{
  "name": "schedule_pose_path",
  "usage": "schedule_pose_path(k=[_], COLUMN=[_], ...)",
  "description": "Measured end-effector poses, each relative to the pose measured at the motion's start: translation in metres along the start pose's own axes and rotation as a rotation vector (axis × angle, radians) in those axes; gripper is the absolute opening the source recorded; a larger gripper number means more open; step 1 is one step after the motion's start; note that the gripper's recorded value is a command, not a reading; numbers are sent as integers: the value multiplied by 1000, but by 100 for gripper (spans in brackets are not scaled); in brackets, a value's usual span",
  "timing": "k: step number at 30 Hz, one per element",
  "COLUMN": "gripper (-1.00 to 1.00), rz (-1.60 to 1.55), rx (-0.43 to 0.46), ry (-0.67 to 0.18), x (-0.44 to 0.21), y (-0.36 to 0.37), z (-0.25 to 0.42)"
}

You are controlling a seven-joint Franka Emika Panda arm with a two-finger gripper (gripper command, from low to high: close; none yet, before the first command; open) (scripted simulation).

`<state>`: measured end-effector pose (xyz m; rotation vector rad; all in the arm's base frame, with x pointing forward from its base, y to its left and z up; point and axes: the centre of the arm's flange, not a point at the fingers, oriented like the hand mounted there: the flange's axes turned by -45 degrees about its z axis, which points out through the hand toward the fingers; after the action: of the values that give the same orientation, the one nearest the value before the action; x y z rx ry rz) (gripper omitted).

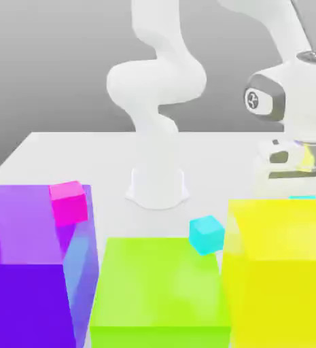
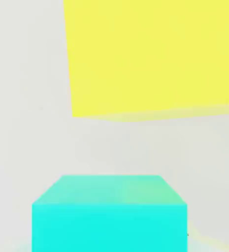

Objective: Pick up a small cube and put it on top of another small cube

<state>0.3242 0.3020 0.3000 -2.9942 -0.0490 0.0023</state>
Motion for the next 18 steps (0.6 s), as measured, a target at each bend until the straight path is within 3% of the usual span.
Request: schedule_pose_path(k=[3,9,18], gripper=[-100,-100,-100], rz=[-28,89,310], rx=[33,-13,-93], ry=[31,69,77], x=[42,109,104], y=[14,139,349], z=[-51,-123,-220])
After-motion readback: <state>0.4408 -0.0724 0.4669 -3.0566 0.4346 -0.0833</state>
